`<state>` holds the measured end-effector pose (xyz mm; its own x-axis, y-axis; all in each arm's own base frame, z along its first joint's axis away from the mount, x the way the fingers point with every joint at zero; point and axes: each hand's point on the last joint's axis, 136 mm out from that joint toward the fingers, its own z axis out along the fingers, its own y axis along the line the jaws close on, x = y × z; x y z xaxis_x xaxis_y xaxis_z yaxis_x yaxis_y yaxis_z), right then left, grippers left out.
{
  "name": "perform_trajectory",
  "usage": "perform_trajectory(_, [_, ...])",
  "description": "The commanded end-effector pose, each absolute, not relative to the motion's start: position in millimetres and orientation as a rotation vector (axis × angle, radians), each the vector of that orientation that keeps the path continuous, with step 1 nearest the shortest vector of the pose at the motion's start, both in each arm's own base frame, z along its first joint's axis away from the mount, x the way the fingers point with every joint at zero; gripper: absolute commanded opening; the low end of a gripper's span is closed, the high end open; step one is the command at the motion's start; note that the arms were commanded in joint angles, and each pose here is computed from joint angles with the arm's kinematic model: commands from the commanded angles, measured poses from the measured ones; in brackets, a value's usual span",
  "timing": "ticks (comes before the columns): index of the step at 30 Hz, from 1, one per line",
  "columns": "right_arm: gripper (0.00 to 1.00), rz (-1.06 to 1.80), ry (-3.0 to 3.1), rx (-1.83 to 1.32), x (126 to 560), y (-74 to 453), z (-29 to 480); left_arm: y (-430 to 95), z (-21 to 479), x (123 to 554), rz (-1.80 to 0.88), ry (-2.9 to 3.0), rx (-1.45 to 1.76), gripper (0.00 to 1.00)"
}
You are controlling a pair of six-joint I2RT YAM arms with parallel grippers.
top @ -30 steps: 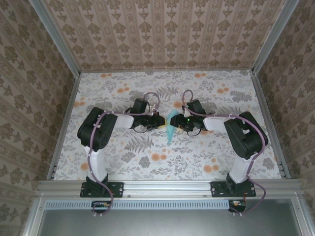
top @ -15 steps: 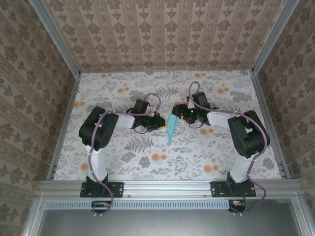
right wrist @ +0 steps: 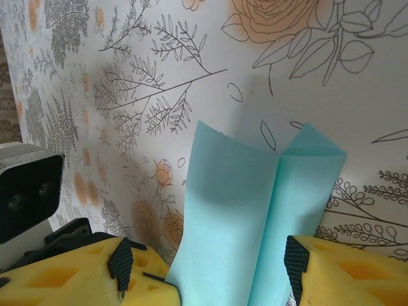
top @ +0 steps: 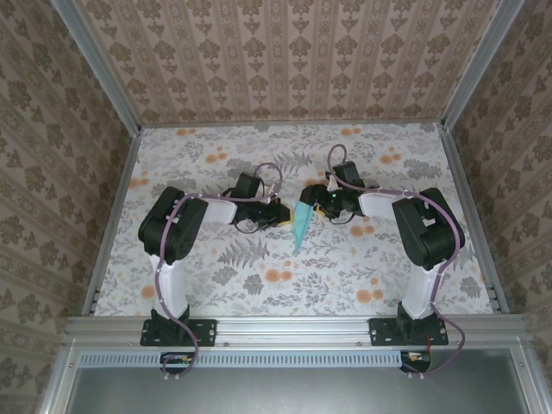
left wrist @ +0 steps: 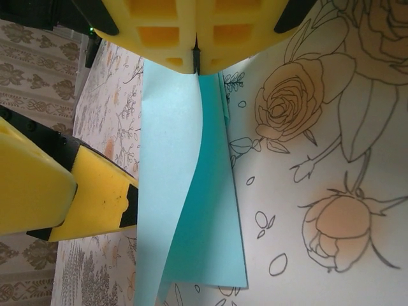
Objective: Fold a paper plane with a square sheet of paper (fold left side to right side)
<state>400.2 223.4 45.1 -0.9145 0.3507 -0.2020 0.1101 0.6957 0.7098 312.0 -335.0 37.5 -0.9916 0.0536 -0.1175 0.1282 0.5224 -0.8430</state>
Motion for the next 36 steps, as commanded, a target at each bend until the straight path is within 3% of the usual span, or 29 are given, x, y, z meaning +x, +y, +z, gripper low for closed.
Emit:
perform_trajectory(1, [0.68, 1.032, 2.622, 0.387, 398.0, 225.6, 39.6, -339.9, 38.9, 312.1, -1.499, 2.66, 0.215, 0.0])
perform_trajectory(36, [0.69, 0.912, 2.772, 0.351, 384.7, 224.6, 14.7, -348.7, 20.4, 315.3, -1.455, 2.713, 0.276, 0.0])
